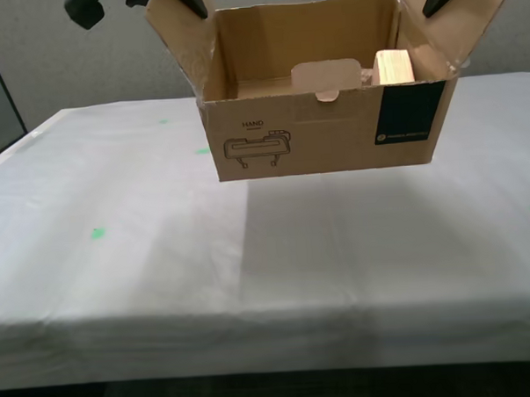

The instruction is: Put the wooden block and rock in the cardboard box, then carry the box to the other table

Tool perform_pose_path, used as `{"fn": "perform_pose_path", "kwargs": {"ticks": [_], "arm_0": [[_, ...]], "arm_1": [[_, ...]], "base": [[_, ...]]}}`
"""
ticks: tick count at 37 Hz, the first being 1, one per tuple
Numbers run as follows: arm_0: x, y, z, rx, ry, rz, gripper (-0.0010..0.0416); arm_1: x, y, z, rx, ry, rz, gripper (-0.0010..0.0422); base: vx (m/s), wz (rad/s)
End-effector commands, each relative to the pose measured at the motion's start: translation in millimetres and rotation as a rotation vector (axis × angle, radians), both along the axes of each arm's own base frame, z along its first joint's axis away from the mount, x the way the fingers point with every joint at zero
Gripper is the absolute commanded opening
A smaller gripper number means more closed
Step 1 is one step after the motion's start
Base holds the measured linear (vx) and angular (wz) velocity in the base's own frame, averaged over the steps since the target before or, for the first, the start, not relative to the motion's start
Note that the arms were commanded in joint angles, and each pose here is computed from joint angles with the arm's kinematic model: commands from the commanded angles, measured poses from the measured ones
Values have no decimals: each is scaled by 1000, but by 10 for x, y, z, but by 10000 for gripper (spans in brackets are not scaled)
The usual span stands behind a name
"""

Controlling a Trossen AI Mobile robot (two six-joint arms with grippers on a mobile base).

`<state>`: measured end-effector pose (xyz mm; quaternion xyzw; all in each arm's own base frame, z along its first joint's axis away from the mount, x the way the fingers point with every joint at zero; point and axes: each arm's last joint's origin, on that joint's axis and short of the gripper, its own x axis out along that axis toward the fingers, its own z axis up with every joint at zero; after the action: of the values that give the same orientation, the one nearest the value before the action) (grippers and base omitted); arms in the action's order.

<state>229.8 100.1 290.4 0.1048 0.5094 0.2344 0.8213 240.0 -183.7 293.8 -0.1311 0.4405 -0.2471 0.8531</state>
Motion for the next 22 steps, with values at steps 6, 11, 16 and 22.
{"fn": "perform_pose_path", "kwargs": {"ticks": [6, 11, 16, 22], "arm_0": [[105, 52, -94, 11, 24, 13, -1], [155, 67, -139, 6, 35, 11, -1], [256, 108, -263, -6, 62, 11, -1], [456, 178, -420, -41, 93, 40, -1]], "arm_1": [[183, -142, -10, -7, 6, -32, -1], [257, -179, -133, 23, 28, -33, -1], [312, -206, -220, 33, 44, -29, -1], [417, -168, -236, 27, 10, 10, -1]], "base": [[142, -2], [119, 3], [69, 0], [8, 0]]}}
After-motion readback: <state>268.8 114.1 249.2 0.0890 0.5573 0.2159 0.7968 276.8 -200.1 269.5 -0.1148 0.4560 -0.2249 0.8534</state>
